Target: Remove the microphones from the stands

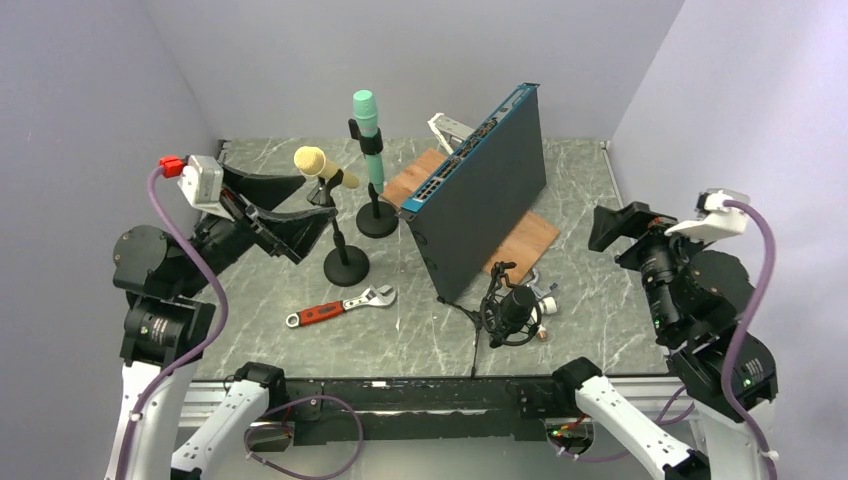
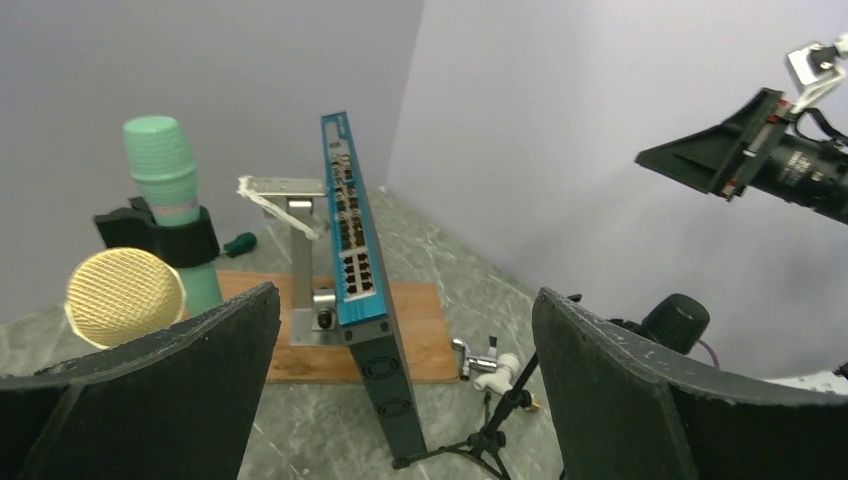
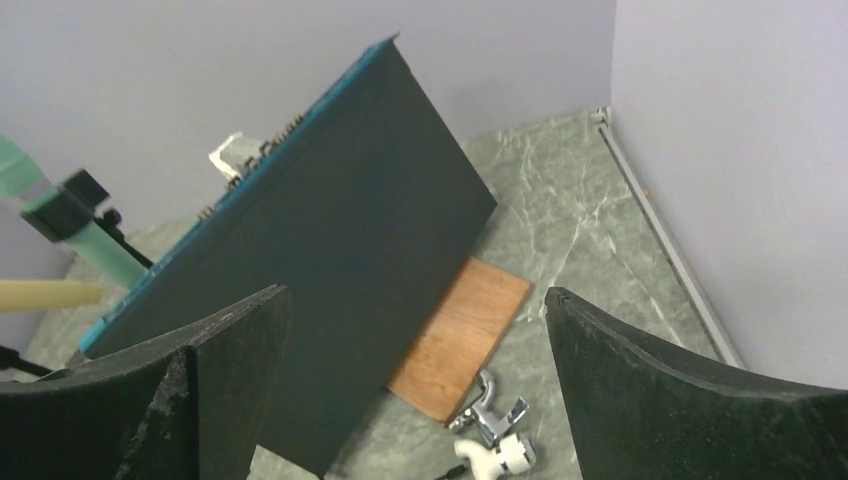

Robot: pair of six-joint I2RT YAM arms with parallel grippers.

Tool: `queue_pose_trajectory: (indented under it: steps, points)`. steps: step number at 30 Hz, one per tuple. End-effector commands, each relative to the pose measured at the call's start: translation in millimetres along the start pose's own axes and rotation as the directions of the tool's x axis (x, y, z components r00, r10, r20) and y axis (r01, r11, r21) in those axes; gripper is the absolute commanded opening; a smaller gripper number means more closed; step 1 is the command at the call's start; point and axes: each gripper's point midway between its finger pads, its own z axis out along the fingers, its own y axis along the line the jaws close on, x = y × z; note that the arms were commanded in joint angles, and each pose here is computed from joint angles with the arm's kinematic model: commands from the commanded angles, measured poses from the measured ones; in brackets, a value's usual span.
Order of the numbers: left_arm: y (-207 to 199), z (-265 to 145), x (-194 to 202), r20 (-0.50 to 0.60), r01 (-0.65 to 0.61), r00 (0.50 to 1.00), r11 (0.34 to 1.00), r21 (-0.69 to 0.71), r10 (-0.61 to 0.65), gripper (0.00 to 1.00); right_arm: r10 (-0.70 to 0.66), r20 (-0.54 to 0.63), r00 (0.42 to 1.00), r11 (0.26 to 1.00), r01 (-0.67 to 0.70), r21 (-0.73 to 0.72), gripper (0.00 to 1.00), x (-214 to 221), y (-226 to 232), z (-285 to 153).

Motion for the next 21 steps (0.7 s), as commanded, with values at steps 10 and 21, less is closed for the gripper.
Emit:
queue_pose_trajectory:
  steps: [10,21]
  points:
    - [-32.6,16.9,33.7,-0.033,0.024,0.999,0.968,0.252,-0.016,0.99,0.008,-0.044,0.999,0.91,-0.025,-0.415,1.0,49.0,58.0,-21.2]
    - [-86.5,40.0,89.8,-0.11,-0.017,0.991,0.891,0.455,0.076,0.99,-0.017,-0.181,0.983,0.755,-0.106,-0.647,1.0,88.4,84.6,-69.8]
